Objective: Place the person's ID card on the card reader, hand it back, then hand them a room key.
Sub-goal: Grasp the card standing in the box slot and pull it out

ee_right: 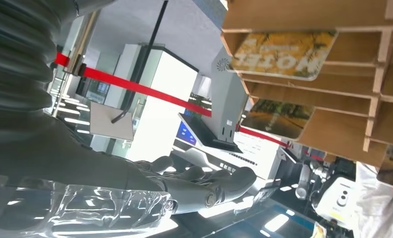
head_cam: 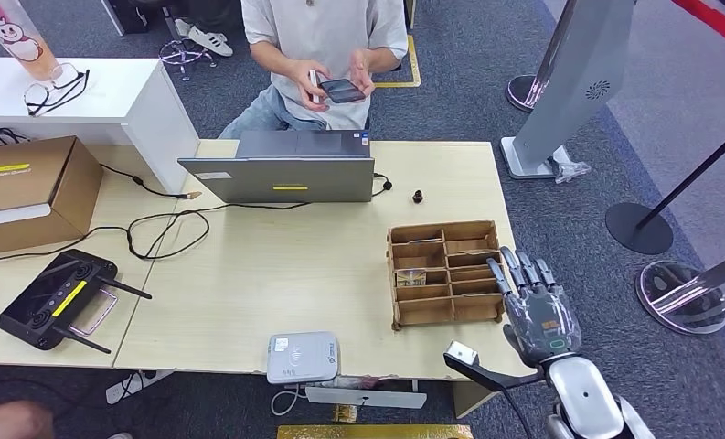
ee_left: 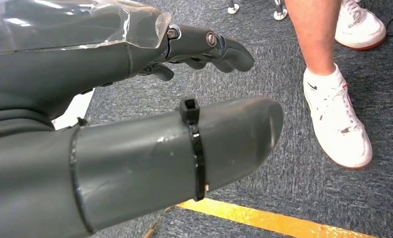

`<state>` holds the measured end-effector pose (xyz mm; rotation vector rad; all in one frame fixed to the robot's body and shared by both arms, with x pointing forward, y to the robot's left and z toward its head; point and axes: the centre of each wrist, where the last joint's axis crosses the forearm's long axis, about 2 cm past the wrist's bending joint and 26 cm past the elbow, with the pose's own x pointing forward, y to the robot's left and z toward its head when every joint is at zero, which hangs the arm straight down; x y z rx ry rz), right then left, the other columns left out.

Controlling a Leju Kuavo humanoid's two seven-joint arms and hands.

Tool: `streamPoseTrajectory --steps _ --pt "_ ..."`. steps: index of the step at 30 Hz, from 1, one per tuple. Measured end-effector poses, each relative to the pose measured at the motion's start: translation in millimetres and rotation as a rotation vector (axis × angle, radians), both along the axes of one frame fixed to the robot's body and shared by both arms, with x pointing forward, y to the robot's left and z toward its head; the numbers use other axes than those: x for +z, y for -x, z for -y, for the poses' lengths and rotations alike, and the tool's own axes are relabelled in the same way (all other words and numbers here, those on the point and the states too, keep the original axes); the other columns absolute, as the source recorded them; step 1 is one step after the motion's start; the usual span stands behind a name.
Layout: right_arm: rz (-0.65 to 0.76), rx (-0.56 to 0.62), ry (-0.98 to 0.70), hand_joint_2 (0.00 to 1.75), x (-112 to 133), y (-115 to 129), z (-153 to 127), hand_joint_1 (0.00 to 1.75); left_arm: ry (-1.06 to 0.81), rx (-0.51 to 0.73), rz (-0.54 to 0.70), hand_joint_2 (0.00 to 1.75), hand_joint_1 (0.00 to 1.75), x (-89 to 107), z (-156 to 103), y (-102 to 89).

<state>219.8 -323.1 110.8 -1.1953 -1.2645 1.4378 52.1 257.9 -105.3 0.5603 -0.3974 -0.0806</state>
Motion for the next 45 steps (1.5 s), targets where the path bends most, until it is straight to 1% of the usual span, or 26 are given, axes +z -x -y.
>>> streamPoseTrajectory --steps 14,19,21,26,33,34,35,36,38,39,40,42,45 --pt "-0.029 -0.011 0.001 1.75 -6 6 1 0.0 0.001 -0.008 0.001 0.0 0.0 0.1 0 -0.4" --pt "-0.036 -0.009 0.002 1.75 -7 5 0 0.08 0.0 -0.01 0.001 0.0 0.0 0.1 0 -0.9" --pt "-0.04 -0.006 0.003 1.75 -7 4 0 0.08 0.0 -0.014 -0.001 0.0 0.0 0.2 0 -1.2" --pt "-0.039 -0.004 -0.002 1.75 -7 -1 -2 0.08 -0.018 -0.088 -0.008 0.0 0.0 0.6 1 -3.3" --pt "-0.04 0.005 0.003 1.75 -6 -8 -7 0.24 -0.013 -0.077 -0.016 0.0 0.0 0.5 1 -3.4" --pt "-0.041 0.006 0.002 1.75 -7 -9 -8 0.31 -0.012 -0.073 -0.016 0.0 0.0 0.5 1 -3.3" --pt "-0.043 0.007 0.001 1.75 -7 -10 -9 0.41 -0.01 -0.07 -0.017 0.0 0.0 0.5 1 -3.1" --pt "-0.046 0.009 0.0 1.75 -7 -11 -9 0.54 -0.009 -0.068 -0.017 0.0 0.0 0.5 1 -3.0" --pt "-0.051 0.014 0.001 1.75 -7 -14 -10 0.68 -0.007 -0.066 -0.017 0.0 0.0 0.4 1 -2.8" --pt "-0.053 0.017 0.001 1.75 -7 -16 -10 0.65 -0.006 -0.065 -0.017 0.0 0.0 0.4 1 -2.7" --pt "-0.055 0.019 0.0 1.75 -8 -17 -10 0.57 -0.006 -0.065 -0.017 0.0 0.0 0.4 1 -2.6" --pt "-0.057 0.022 0.001 1.75 -8 -19 -10 0.48 -0.005 -0.065 -0.016 0.0 0.0 0.4 1 -2.5" --pt "-0.061 0.027 0.002 1.75 -9 -22 -11 0.47 -0.005 -0.065 -0.015 0.0 0.0 0.4 1 -2.5"
